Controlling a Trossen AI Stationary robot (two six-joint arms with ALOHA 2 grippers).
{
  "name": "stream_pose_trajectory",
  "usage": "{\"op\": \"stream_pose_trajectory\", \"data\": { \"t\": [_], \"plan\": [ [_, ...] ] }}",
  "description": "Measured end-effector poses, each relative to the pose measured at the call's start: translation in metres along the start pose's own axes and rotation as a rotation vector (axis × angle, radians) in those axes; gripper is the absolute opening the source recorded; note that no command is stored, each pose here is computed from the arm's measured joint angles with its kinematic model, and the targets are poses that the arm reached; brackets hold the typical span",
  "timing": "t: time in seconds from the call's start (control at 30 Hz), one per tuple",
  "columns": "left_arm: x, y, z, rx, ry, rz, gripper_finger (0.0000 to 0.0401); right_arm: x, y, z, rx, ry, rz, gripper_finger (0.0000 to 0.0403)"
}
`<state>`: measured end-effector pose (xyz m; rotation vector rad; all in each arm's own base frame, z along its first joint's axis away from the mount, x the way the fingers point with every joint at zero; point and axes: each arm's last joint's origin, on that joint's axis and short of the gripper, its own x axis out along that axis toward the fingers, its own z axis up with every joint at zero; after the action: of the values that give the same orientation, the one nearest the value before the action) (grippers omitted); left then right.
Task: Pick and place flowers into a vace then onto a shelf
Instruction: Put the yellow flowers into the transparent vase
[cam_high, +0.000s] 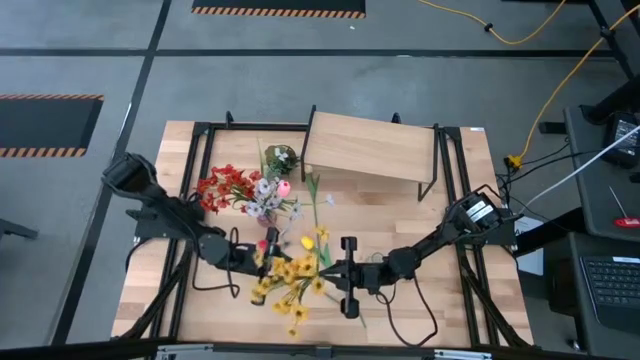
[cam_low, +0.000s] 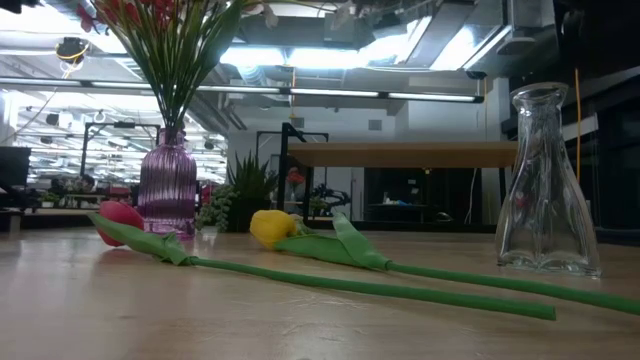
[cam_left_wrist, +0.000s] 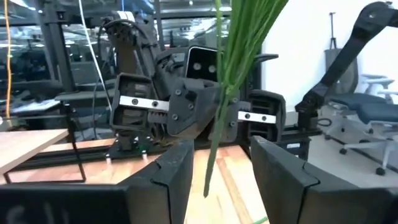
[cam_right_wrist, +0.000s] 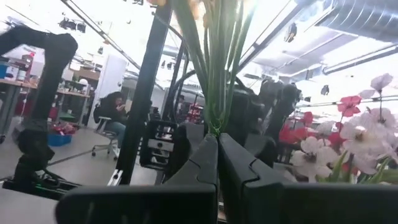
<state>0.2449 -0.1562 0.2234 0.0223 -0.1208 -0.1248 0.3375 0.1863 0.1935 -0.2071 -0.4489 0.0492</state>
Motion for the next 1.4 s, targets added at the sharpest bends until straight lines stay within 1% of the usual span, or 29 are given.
{"op": "stream_pose_trajectory", "data": {
  "t": [0.13,0.27,0.5,0.67,0.87,1.0,1.07,1.4],
  "plan": [
    [0.006,0.003,-0.006,-0.024,-0.025,-0.027,0.0153,0.008,0.000,0.006,-0.014,-0.029,-0.010,0.0000],
    [0.011,0.007,-0.010,-0.056,-0.048,-0.049,0.0153,0.014,-0.002,0.009,-0.018,-0.067,0.020,0.0000],
    [0.022,0.006,-0.009,-0.088,-0.057,-0.101,0.0152,0.018,-0.012,0.005,-0.024,-0.067,0.008,0.0000],
    [0.029,0.004,-0.012,-0.062,-0.049,-0.096,0.0151,0.021,-0.018,0.003,0.023,-0.094,0.062,0.0000],
    [0.033,0.008,-0.013,-0.058,-0.047,-0.069,0.0152,0.022,-0.020,0.002,0.038,-0.097,0.065,0.0000],
    [0.033,0.012,-0.013,-0.037,-0.042,0.019,0.0150,0.023,-0.018,0.004,0.034,-0.103,0.069,0.0000],
    [0.033,0.012,-0.013,-0.022,-0.040,0.041,0.0150,0.023,-0.016,0.004,0.024,-0.104,0.073,0.0000],
    [0.033,0.009,-0.013,-0.034,-0.047,-0.040,0.0149,0.022,-0.014,0.005,0.018,-0.106,0.077,0.0000]
  ]
}}
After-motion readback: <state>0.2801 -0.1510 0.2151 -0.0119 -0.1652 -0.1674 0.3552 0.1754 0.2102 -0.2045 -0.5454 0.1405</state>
